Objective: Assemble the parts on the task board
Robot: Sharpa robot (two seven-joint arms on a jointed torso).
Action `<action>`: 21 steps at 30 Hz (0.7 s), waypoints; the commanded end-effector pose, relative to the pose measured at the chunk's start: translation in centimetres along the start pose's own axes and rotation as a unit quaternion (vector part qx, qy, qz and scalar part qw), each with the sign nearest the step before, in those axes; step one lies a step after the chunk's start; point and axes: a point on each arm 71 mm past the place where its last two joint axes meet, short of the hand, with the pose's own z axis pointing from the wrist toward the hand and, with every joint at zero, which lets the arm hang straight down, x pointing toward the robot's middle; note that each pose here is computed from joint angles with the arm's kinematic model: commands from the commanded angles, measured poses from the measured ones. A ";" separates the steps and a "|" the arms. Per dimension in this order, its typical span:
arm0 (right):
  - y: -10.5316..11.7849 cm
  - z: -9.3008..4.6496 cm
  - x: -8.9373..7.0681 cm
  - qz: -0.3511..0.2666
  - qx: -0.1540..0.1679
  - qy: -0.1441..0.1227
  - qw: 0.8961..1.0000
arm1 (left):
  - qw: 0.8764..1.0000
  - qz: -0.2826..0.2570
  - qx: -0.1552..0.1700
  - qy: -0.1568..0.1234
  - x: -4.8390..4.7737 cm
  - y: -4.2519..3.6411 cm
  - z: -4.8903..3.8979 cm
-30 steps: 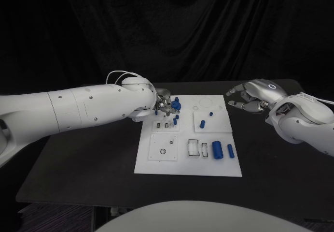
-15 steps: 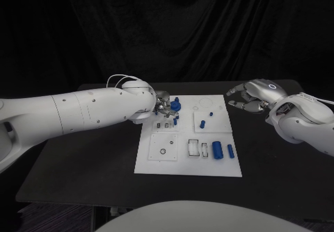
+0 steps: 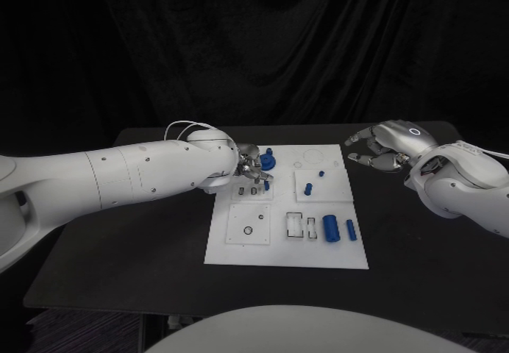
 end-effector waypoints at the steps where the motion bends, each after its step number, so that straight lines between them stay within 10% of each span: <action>1: 0.0 0.0 0.1 0.000 0.004 0.001 1.000 | 1.000 -0.003 0.017 -0.003 0.18 -0.34 0.10; 21: 0.1 0.1 0.2 -0.001 0.003 0.005 1.000 | 1.000 -0.001 0.007 0.007 0.73 -0.34 0.47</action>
